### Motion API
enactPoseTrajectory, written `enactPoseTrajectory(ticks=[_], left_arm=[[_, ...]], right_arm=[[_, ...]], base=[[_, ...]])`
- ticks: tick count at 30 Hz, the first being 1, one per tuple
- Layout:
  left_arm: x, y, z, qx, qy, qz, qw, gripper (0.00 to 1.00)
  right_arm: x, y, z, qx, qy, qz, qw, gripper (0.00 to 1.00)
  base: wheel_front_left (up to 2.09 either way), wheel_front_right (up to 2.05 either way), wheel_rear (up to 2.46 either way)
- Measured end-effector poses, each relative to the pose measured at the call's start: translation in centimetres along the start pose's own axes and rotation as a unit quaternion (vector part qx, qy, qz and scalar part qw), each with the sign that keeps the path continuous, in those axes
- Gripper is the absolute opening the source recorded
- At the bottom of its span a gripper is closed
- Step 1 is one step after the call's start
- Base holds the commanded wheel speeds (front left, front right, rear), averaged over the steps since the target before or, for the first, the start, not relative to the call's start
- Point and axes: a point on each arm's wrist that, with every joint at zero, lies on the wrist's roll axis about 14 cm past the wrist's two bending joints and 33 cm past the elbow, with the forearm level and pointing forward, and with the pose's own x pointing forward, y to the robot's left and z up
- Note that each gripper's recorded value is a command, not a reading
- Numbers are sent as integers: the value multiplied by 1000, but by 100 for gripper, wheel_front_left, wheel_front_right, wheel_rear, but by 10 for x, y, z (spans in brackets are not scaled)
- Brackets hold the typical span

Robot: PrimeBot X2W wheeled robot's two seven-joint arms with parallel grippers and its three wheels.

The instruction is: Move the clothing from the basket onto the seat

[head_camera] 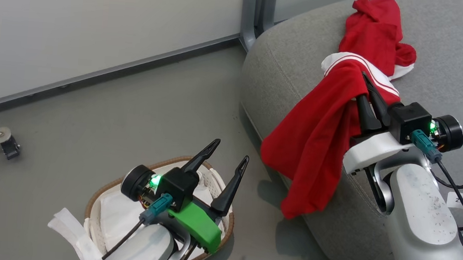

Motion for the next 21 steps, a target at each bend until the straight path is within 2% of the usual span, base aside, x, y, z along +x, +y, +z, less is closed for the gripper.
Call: enactPoseTrajectory(ticks=[6, 12, 17, 21], left_arm=[[15, -5, -19, -17, 15, -29, 999, 100], [20, 0, -36, -31, 29, -35, 998, 100], [17, 15, -36, -29, 27, -17, 999, 100], [10, 36, -37, -27, 25, 11, 999, 100]], right_arm=[[-1, -17, -22, -18, 33, -16, 999, 0], [21, -26, -32, -50, 49, -3, 998, 0], [68, -38, 0, -89, 11, 7, 996, 0], [115, -59, 45, -107, -33, -10, 994, 0]], base=[[0, 0, 0], [0, 0, 0], [0, 0, 0], [0, 0, 0]])
